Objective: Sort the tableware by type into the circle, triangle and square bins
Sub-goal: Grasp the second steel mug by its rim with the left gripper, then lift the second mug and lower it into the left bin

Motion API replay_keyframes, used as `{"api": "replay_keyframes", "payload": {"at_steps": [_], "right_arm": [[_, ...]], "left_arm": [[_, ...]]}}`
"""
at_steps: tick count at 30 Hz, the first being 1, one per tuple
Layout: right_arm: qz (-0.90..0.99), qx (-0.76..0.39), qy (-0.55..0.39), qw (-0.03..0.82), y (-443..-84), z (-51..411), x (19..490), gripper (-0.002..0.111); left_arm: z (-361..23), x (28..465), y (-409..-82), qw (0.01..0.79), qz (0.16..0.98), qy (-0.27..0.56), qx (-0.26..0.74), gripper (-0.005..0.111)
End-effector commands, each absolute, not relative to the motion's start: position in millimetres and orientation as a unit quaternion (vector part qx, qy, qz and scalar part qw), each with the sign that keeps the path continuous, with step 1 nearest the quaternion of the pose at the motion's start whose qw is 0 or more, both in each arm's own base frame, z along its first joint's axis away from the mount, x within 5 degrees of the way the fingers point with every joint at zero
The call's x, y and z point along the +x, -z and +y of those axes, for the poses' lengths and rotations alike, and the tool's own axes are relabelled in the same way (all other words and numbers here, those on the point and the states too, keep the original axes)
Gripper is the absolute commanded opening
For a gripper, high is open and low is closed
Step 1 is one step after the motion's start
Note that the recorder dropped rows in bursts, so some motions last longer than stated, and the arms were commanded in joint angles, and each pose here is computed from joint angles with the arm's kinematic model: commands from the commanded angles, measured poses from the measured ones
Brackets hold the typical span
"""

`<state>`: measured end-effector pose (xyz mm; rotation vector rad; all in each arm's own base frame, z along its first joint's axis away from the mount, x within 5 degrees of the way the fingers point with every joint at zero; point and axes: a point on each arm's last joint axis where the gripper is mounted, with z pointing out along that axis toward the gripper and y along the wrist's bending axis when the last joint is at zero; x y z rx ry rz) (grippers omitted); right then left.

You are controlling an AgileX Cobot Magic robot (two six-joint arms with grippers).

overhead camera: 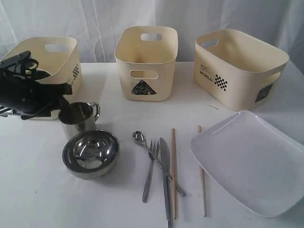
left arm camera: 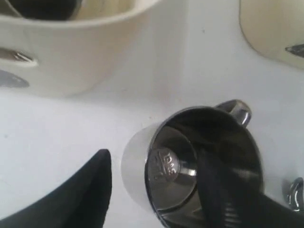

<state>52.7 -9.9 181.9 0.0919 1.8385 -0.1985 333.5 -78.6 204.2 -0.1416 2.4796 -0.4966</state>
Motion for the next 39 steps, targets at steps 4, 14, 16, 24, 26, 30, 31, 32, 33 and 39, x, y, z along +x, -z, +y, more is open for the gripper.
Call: {"api": "replay_keyframes", "payload": {"at_steps": [4,14,16,24,26,30,31,32,33,39], "right_arm": [[0.790,0.039,0.086,0.606,-182.3,-9.8,52.6,0.000],[0.790,0.039,0.086,0.606,-182.3,-9.8,52.6,0.000],[0.790,0.039,0.086,0.606,-182.3,-9.8,52.6,0.000],[0.790,0.039,0.086,0.606,-182.3,-9.8,52.6,0.000],[0.790,0.039,0.085,0.606,-182.3,-9.8,52.6,0.000],[0.790,0.039,0.085,0.606,-182.3,-9.8,52.6,0.000],[0.790,0.039,0.085,0.606,-182.3,-9.8,52.6,0.000],[0.790,0.039,0.085,0.606,-182.3,-9.8,52.6,0.000],[0.790,0.039,0.085,0.606,-182.3,-9.8,52.6,0.000],[0.790,0.039,0.085,0.606,-182.3,-9.8,52.6,0.000]], "left_arm": [[-84.2,334.1,-156.7,0.213,0.958,0.182,-0.054,0.057],[-83.0,334.5,-171.1,0.240,0.952,0.181,-0.049,0.007],[-82.4,332.7,-185.2,0.258,0.949,0.180,-0.033,0.000],[-82.4,303.9,-270.2,0.315,0.928,0.196,0.048,0.000],[-80.0,292.7,-298.8,0.351,0.914,0.192,0.067,0.000],[-68.6,278.8,-355.6,0.482,0.859,0.146,0.089,0.000],[-65.0,277.8,-366.3,0.522,0.839,0.130,0.087,0.000],[-60.8,277.4,-378.3,0.568,0.811,0.108,0.085,0.000],[-57.2,277.5,-388.7,0.610,0.783,0.086,0.086,0.000],[-51.2,295.4,-402.9,0.719,0.682,-0.030,0.130,0.000]]}}
